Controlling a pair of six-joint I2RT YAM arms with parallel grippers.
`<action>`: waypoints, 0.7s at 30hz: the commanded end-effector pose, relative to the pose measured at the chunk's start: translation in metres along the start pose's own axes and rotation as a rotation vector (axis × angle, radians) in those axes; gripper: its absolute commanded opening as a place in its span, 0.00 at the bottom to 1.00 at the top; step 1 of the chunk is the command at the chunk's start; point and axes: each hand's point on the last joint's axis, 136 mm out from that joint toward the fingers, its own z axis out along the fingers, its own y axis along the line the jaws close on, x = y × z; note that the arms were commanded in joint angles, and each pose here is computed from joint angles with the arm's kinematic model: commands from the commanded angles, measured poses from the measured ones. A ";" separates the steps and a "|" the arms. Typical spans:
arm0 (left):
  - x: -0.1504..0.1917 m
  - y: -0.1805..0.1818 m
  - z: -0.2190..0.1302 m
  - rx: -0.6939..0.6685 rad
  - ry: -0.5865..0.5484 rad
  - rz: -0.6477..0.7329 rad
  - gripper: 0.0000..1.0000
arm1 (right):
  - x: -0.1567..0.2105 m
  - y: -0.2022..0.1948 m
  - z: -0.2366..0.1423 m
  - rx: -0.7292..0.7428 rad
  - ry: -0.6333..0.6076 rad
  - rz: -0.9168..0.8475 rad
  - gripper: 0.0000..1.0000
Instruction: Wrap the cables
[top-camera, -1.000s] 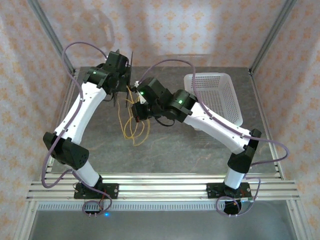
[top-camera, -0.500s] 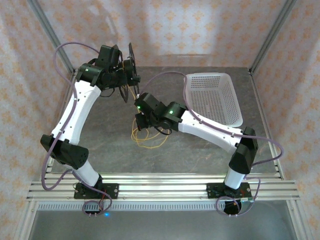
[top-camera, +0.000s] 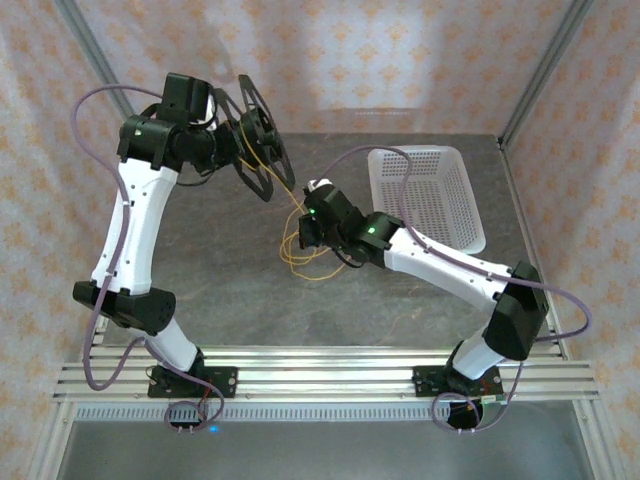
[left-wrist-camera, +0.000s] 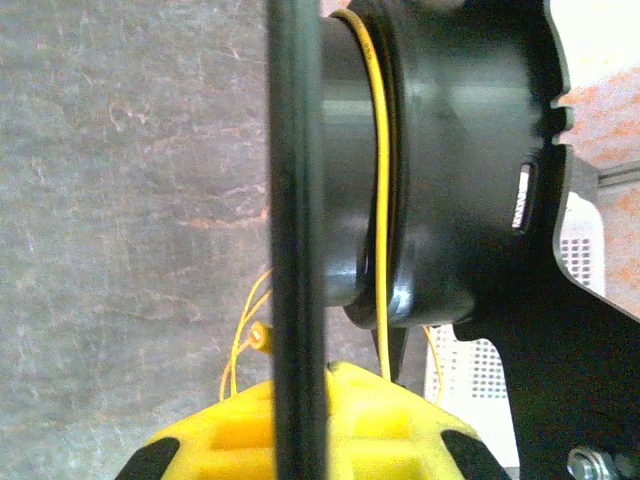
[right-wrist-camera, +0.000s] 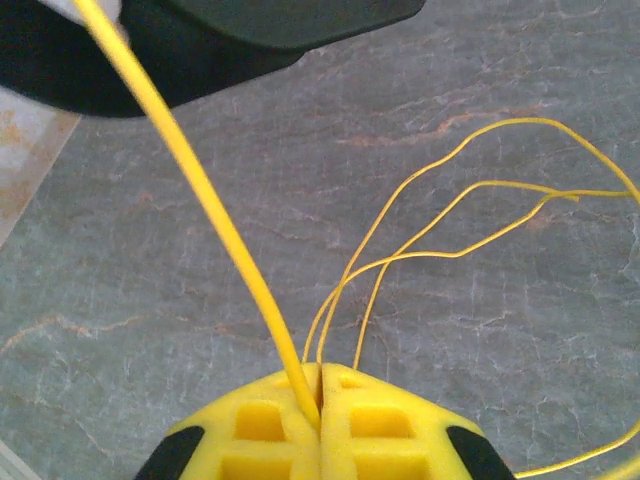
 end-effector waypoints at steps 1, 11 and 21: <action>-0.038 -0.005 -0.032 0.045 -0.155 -0.150 0.00 | 0.023 -0.026 0.001 0.074 0.073 -0.028 0.00; -0.014 -0.012 -0.044 0.109 -0.041 -0.230 0.00 | 0.011 -0.063 -0.002 0.105 0.018 0.030 0.00; -0.011 -0.045 -0.041 0.316 0.054 -0.217 0.00 | 0.014 -0.092 0.027 0.110 0.012 0.110 0.00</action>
